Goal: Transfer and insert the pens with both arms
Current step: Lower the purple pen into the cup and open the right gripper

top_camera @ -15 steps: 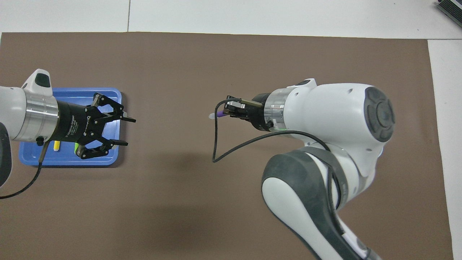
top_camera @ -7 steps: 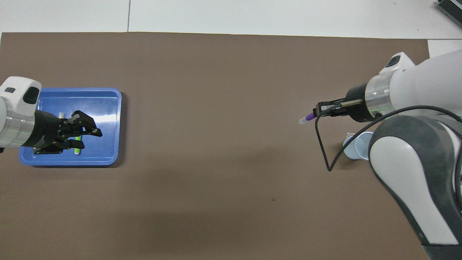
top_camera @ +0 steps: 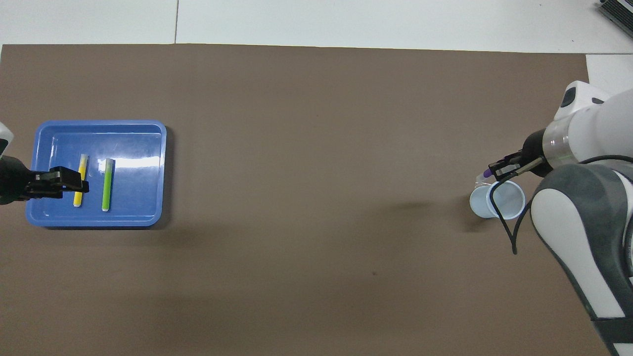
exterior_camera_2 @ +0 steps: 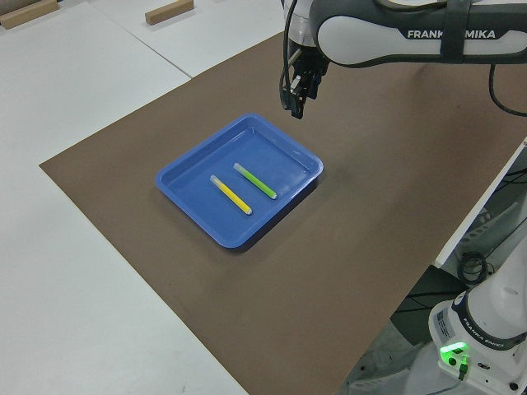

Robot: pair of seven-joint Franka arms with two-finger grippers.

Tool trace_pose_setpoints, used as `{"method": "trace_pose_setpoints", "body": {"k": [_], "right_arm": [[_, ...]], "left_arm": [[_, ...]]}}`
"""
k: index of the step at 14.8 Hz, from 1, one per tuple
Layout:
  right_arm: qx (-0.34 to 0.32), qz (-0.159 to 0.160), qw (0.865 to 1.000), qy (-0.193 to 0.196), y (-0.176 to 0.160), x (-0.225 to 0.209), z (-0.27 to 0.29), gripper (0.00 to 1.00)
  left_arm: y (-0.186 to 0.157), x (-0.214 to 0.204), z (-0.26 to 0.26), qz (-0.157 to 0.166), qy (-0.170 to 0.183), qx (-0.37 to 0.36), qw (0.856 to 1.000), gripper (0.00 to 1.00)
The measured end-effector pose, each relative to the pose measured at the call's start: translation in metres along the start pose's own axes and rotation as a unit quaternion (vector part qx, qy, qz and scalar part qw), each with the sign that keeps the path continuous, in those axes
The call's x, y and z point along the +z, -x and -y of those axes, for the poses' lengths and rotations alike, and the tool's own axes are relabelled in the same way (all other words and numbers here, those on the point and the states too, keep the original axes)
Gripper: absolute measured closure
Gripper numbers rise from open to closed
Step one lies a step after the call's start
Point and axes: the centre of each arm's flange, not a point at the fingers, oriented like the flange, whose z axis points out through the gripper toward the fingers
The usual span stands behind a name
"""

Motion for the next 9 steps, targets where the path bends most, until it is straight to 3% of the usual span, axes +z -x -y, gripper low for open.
{"method": "trace_pose_setpoints", "body": {"k": [4,9], "right_arm": [[-0.009,0.016,1.0,0.006,0.039,0.022,-0.036,0.82],[-0.008,0.006,1.0,0.012,0.045,0.054,-0.032,0.82]], "left_arm": [[-0.017,0.036,0.02,-0.015,-0.029,0.053,0.998,0.41],[-0.041,0.076,0.037,-0.03,-0.028,0.056,0.998,0.39]]}}
